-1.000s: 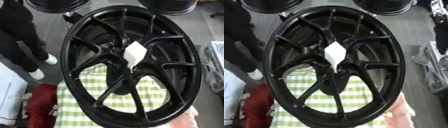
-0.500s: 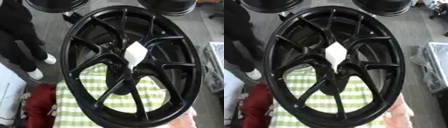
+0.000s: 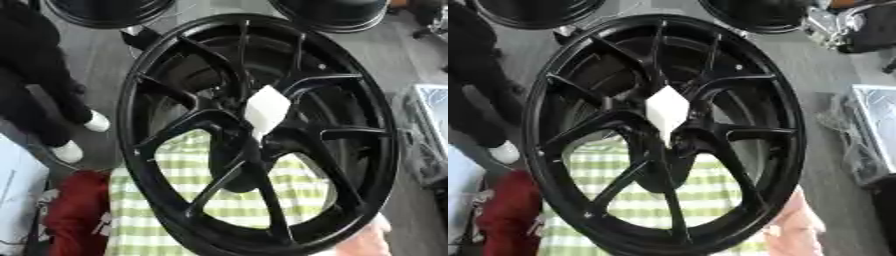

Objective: Pull the pin out of the wheel hub.

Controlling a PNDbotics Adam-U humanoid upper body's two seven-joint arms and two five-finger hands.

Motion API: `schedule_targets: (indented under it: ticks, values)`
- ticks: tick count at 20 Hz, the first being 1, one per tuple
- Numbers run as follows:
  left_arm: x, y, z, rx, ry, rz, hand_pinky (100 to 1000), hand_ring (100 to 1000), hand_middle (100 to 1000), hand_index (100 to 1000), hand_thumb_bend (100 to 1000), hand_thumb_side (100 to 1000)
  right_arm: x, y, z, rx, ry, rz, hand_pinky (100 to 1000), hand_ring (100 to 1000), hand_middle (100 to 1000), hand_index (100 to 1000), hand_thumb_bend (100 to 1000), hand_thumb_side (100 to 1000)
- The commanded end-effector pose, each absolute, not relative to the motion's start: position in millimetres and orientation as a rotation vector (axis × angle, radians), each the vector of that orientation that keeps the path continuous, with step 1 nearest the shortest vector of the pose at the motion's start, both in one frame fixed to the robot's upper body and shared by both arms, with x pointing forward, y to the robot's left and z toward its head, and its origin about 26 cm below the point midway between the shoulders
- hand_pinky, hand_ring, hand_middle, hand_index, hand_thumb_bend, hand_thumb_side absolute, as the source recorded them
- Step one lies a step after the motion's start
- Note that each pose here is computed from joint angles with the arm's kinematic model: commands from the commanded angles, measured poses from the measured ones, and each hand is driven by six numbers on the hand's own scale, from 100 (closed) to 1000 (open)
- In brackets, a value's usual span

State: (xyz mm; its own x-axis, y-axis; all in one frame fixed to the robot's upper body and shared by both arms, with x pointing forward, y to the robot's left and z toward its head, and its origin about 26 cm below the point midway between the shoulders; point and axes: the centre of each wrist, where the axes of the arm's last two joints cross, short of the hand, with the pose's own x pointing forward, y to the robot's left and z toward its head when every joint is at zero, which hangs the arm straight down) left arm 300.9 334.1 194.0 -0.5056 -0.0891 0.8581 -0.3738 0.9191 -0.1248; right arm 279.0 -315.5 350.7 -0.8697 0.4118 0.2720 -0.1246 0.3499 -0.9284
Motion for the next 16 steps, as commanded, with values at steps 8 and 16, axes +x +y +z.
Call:
schedule_targets:
  ticks: [8,16]
  values:
    - [300.7,337.0,200.3,0.349,-2.094,0.312,535,765,760,719,162,786,278.8,-269.2,371.3,-0.195,-2.054,1.913,908,820,737,820,100,332]
    - [300.6,337.6,198.7,0.350,-2.086,0.305,535,765,761,719,163,788,282.6,-244.3,366.3,-0.176,-2.014,1.988,902,827,746,825,100,288]
